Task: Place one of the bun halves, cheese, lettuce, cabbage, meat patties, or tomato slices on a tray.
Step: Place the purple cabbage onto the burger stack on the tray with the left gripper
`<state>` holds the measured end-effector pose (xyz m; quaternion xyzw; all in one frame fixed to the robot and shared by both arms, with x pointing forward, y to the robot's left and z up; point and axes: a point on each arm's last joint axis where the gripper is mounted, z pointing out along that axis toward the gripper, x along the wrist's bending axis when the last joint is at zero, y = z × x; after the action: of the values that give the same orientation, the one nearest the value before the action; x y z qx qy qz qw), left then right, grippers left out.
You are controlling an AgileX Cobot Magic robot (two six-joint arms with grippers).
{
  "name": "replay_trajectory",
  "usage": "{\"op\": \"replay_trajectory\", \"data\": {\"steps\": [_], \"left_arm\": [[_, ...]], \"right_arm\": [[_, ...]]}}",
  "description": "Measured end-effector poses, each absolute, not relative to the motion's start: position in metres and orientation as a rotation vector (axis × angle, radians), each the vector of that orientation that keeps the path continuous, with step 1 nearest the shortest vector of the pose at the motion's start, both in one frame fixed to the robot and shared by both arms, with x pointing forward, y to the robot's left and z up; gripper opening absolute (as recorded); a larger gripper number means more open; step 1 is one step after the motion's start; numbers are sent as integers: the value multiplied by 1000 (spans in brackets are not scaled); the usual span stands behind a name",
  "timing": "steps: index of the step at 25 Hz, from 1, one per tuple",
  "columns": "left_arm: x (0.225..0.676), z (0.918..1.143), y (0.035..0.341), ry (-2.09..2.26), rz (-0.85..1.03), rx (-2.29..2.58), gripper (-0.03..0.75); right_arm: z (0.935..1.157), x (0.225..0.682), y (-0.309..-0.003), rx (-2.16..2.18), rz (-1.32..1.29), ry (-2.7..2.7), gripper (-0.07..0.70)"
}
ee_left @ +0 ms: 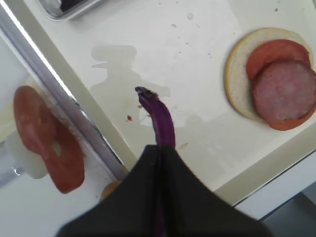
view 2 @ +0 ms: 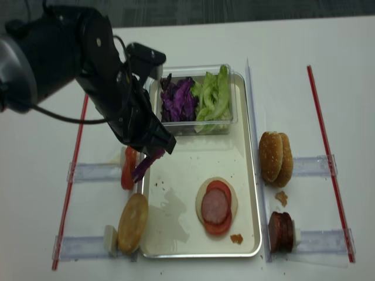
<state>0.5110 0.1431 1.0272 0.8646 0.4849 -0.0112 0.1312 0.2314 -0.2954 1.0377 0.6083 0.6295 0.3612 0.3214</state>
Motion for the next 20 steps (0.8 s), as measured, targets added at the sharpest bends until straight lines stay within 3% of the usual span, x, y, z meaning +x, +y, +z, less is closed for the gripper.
{"op": "replay_trajectory", "data": {"steps": [20], "left_arm": [[480,1024,88,956,11,2600,-17]], "right_arm": [[1038,231,-295,1598,949,1654,468]]}}
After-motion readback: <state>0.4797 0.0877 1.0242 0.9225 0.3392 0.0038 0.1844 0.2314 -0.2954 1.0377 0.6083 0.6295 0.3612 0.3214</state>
